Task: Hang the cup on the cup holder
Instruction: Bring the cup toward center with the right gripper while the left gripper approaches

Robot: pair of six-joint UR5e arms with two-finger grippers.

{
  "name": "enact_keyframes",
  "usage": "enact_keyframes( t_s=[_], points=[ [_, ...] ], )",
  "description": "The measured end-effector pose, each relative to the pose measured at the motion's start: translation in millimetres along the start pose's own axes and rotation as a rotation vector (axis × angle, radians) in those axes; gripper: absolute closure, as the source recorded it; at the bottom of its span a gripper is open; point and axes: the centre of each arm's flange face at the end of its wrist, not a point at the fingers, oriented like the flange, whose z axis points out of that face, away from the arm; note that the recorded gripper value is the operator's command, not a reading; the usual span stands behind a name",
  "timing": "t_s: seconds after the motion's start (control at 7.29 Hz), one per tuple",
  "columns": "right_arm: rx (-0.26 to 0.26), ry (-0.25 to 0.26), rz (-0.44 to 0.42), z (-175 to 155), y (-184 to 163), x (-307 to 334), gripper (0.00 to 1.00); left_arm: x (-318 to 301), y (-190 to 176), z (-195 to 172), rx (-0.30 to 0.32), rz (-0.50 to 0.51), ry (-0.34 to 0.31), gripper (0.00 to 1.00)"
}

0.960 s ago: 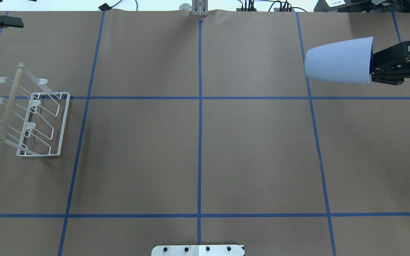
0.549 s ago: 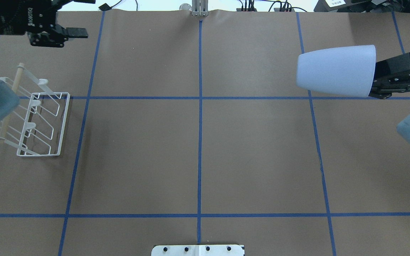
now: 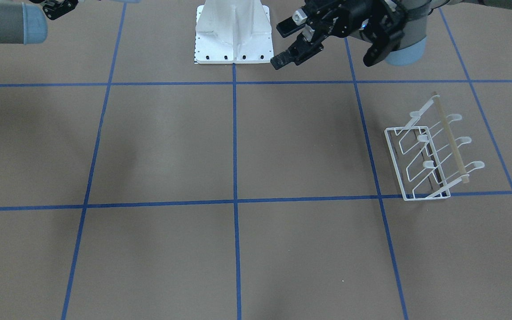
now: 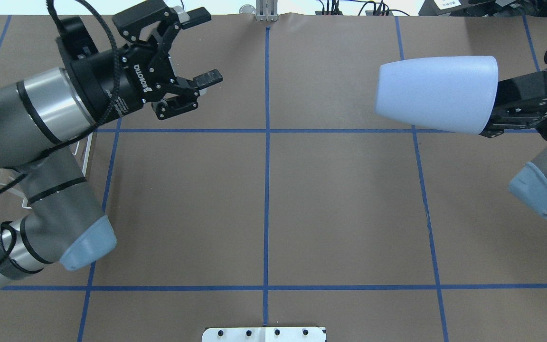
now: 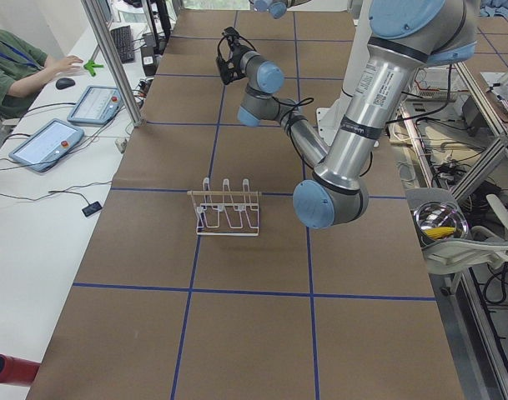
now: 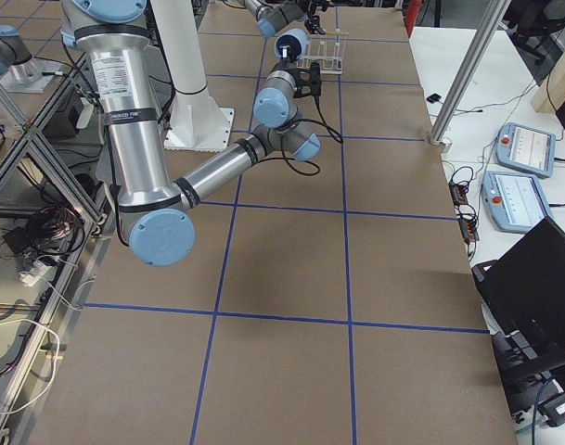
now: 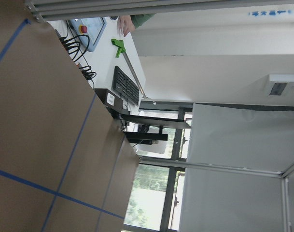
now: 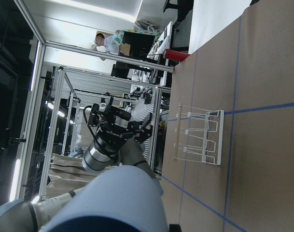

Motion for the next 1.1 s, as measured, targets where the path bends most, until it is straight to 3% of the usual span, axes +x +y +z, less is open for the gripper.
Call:
enact_keyframes(
  t_s=[0.69, 1.1],
  points=[
    [-0.111, -0.07, 0.024, 64, 22, -4, 1.0, -6, 62, 20, -0.083, -0.087, 0.035, 0.02],
    [-0.137, -0.065, 0.025, 82, 29, 2, 1.0, -8, 79, 28, -0.109, -0.107, 0.033, 0.02]
  ],
)
